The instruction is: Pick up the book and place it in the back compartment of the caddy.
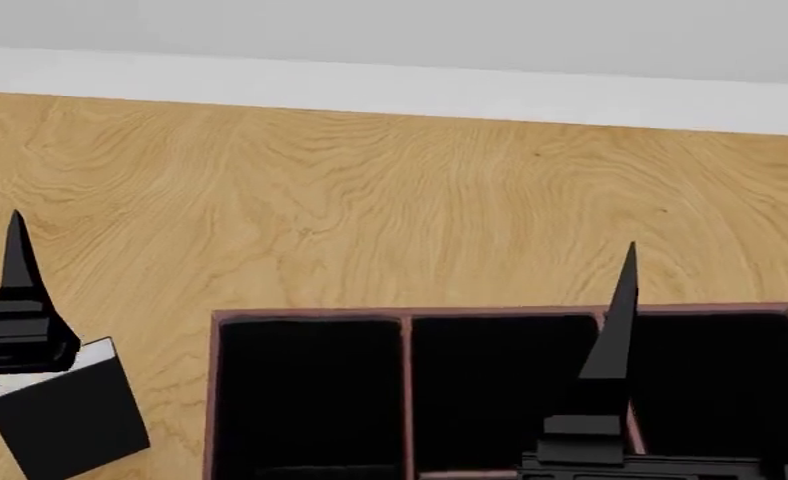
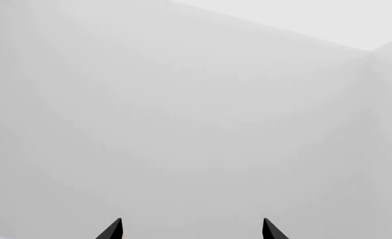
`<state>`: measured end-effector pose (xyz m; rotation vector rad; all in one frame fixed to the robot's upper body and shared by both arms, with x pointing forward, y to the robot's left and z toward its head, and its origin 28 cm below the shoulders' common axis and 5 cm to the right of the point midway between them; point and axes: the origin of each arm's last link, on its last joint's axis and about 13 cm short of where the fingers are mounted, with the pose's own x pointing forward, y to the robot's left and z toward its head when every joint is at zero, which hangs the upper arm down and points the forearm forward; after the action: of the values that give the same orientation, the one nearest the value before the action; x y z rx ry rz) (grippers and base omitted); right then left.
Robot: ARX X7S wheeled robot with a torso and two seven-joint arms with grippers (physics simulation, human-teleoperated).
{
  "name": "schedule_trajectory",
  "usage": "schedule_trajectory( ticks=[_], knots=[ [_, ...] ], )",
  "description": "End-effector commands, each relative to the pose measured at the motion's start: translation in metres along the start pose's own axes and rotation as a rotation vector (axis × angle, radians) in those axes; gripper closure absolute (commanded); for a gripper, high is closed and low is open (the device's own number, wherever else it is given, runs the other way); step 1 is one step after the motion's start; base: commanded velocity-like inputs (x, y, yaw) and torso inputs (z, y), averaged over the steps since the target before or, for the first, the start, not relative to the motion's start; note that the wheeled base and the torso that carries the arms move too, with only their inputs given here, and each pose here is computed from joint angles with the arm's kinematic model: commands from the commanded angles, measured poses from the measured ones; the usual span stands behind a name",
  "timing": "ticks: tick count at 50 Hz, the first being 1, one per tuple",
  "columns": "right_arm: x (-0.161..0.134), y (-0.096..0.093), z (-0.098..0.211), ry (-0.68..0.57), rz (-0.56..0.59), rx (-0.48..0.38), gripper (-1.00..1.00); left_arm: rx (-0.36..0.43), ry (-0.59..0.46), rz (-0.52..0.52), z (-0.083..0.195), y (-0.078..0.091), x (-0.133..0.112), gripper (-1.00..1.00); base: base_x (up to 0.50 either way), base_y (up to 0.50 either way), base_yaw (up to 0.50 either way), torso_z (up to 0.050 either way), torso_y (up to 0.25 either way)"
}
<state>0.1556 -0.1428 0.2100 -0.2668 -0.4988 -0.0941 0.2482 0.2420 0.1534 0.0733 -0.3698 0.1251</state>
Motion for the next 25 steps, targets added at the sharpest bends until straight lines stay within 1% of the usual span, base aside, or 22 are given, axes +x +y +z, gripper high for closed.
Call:
schedule_trajectory(
  ticks=[1, 4, 25],
  knots=[
    [-0.0010, -0.0001, 0.0011, -0.017, 0.007, 0.001, -1.00, -0.001, -0.001, -0.001, 0.0006, -0.0001, -0.0001, -1.00, 0.50, 0.04, 0.00, 0.000, 0.000],
    [-0.0012, -0.0001, 0.0025, -0.023, 0.009, 0.015, -1.00, -0.002, -0.001, -0.002, 0.0007, -0.0001, -0.0002, -1.00, 0.50, 0.04, 0.00, 0.000, 0.000],
    [-0.0005, 0.0003, 0.0023, -0.014, -0.011, 0.002, -1.00, 0.001, 0.003, -0.003, -0.0006, -0.0002, 0.0004, -1.00, 0.00, 0.00, 0.00, 0.000, 0.001]
  ],
)
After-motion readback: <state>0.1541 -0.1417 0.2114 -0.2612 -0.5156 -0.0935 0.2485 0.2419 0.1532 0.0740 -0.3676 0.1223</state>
